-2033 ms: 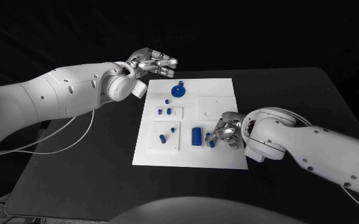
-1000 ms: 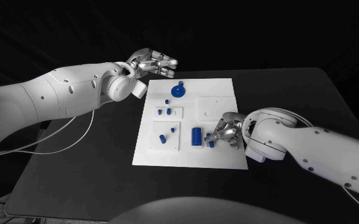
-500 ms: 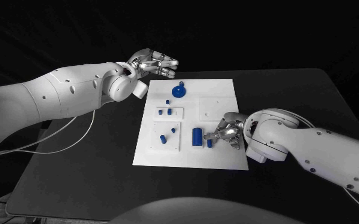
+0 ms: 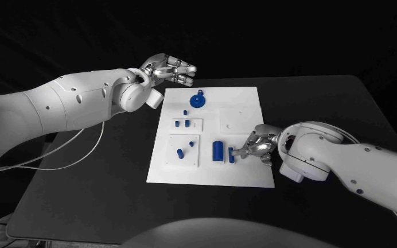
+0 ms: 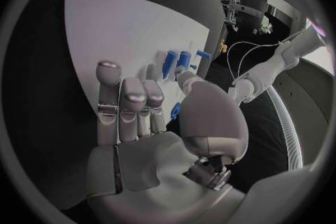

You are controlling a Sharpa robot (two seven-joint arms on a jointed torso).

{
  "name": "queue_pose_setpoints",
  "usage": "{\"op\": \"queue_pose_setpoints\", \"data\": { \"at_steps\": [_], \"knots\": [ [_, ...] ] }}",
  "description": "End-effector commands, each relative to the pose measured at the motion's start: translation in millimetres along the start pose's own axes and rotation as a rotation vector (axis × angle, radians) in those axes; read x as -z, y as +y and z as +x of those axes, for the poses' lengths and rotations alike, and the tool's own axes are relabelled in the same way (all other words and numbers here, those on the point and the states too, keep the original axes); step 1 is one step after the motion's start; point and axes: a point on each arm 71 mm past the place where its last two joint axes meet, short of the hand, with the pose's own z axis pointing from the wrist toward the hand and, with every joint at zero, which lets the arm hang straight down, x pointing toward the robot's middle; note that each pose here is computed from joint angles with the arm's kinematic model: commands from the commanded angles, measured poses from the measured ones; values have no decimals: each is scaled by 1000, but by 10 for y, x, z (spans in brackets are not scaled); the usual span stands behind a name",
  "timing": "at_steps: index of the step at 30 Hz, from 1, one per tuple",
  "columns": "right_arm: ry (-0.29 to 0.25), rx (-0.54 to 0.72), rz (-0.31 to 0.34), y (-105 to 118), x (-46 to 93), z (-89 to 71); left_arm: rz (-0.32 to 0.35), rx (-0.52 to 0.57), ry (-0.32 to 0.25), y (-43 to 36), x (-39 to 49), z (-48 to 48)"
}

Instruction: Assemble the parts on the task board

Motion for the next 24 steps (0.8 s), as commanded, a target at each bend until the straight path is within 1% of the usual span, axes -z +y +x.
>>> {"op": "queue_pose_setpoints", "data": {
  "at_steps": [1, 7, 17, 24],
  "knots": [
    [34, 6, -38, -5, 29, 24, 7, 1, 11, -9, -1, 12],
    [51, 15, -41, -35, 53, 36, 7, 0, 12, -9, -1, 13],
    [79, 28, -56, -13, 80, 93, 5, 0, 12, -6, -4, 13],
    [83, 37, -52, -5, 73, 116, 4, 0, 13, -5, -6, 15]
  ]
}}
